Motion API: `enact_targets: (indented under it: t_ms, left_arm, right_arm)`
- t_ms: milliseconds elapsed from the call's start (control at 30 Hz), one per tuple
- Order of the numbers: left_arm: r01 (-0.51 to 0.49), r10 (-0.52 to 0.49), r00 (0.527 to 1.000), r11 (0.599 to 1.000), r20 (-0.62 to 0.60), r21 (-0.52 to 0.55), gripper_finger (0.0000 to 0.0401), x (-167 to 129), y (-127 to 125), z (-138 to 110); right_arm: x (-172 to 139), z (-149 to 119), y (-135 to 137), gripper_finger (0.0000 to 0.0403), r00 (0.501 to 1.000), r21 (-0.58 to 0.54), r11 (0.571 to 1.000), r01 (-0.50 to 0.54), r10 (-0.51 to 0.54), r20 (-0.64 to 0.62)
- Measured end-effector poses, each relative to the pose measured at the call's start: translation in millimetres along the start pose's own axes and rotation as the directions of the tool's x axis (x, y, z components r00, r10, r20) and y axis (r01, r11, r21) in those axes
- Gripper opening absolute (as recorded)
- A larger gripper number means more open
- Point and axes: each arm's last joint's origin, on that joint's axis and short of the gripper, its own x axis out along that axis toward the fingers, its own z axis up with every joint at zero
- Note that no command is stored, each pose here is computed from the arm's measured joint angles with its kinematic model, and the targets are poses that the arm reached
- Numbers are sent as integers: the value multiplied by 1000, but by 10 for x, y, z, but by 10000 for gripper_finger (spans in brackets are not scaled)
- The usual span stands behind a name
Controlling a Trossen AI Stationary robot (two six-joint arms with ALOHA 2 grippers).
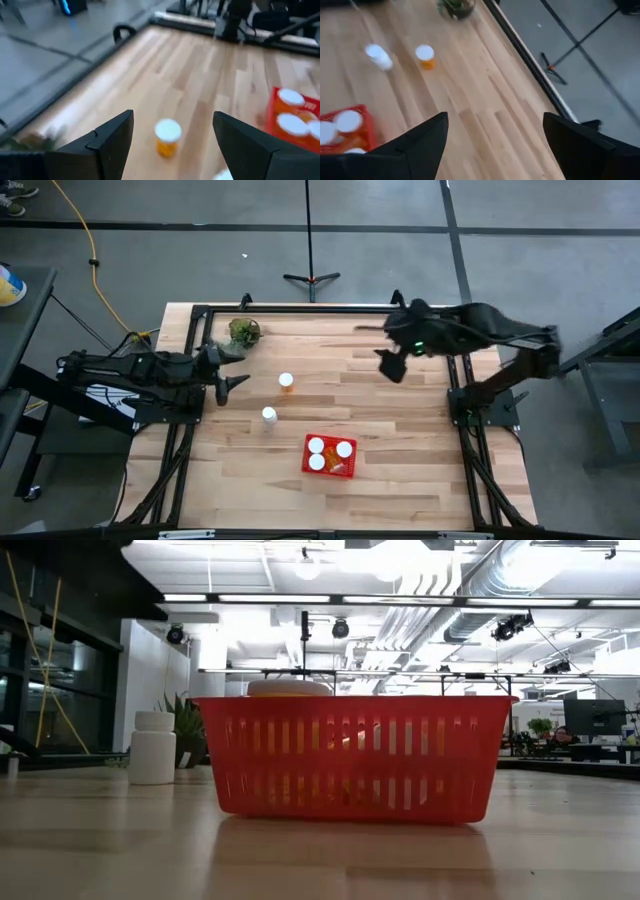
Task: Pick and place pill bottles into a basket
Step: Put the white pill bottle into the red bin
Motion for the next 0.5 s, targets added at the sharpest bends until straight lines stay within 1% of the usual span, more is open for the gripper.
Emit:
enact_targets:
  t_ms: [100, 167, 267, 333, 400, 500]
  left_arm:
    - [49, -53, 996, 997, -71, -67, 308, 42, -32, -46]
    - [92, -109, 983, 989, -150, -117, 308, 79, -62, -97]
    - [167, -213, 938, 969, -275, -183, 308, 149, -126, -169]
    - [198, -258, 902, 959, -345, -202, 308, 184, -157, -213]
    - [212, -282, 867, 955, -411, -207, 307, 218, -180, -259]
    - [201, -271, 834, 960, -480, -192, 307, 263, -196, -314]
  right_arm:
    - [-85, -159, -100, 317, 997, 33, 998, -62, 60, 48]
    - [-118, -251, -143, 317, 995, 47, 995, -83, 80, 63]
    - [-116, -336, -162, 317, 992, 66, 991, -117, 113, 57]
    - [-110, -351, -160, 317, 990, 66, 989, -131, 128, 51]
    - [-113, -344, -157, 316, 990, 69, 988, -136, 132, 57]
    - [-110, -318, -146, 316, 987, 72, 987, -145, 139, 79]
